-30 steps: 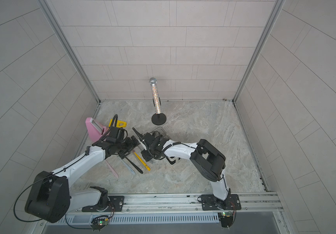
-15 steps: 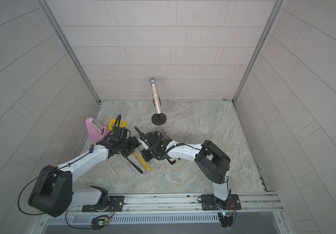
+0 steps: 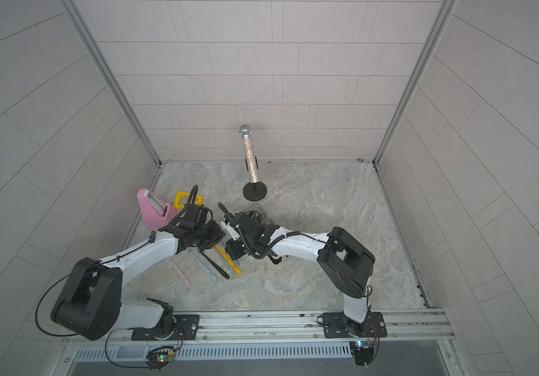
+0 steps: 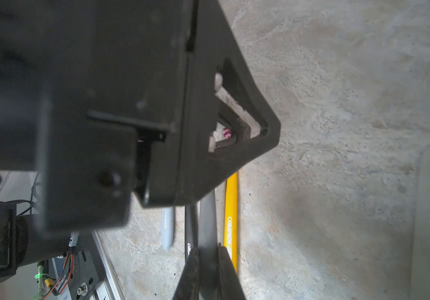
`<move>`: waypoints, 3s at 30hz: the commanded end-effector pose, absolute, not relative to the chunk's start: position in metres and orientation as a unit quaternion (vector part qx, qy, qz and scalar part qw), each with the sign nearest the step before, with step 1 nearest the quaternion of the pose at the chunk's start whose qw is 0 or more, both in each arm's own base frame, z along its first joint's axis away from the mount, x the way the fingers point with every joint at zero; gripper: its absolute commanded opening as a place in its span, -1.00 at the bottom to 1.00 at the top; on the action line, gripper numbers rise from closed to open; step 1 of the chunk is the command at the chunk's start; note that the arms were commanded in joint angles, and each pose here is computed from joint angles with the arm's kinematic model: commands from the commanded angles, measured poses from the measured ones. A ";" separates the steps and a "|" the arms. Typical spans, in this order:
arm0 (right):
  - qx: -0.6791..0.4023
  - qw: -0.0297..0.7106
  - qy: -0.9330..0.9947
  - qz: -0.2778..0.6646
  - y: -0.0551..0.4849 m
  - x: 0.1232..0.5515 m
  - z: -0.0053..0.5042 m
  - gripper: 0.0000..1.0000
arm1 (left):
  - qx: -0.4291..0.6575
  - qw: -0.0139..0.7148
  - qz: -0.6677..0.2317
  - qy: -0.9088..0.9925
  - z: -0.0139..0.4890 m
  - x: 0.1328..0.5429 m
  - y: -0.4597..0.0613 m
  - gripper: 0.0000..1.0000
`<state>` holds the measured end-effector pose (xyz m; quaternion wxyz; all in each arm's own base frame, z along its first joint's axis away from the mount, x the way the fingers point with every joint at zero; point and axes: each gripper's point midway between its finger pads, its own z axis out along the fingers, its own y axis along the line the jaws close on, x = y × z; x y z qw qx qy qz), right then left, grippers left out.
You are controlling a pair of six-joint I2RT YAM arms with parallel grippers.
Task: Place the toothbrush into the toothbrush holder
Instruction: Pick up the toothbrush from the center of the board, then adjust the toothbrush holder at the center of the board, then place the toothbrush in the toothbrush holder.
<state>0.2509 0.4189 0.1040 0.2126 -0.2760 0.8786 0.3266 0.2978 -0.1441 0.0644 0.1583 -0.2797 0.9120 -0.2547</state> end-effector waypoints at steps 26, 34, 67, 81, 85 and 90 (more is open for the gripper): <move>-0.226 0.270 0.890 0.289 0.347 0.257 0.165 0.07 | -0.171 0.267 -0.118 0.941 0.135 0.300 -0.122 -1.00; -0.071 0.293 0.928 0.220 0.220 0.299 0.170 0.19 | -0.072 0.366 -0.094 0.923 0.200 0.307 -0.151 -1.00; -0.051 0.219 0.912 0.342 0.260 0.235 0.124 -0.30 | 0.005 0.484 -0.124 0.866 0.261 0.289 -0.205 -1.00; -0.170 0.333 0.848 0.376 0.260 0.225 0.231 0.13 | 0.054 0.488 -0.265 0.830 0.281 0.265 -0.258 -1.00; -0.184 0.346 0.828 0.402 0.263 0.223 0.258 0.17 | 0.093 0.461 -0.342 0.814 0.287 0.247 -0.281 -1.00; -0.186 0.355 0.810 0.428 0.263 0.224 0.278 0.19 | 0.143 0.424 -0.415 0.792 0.283 0.222 -0.301 -1.00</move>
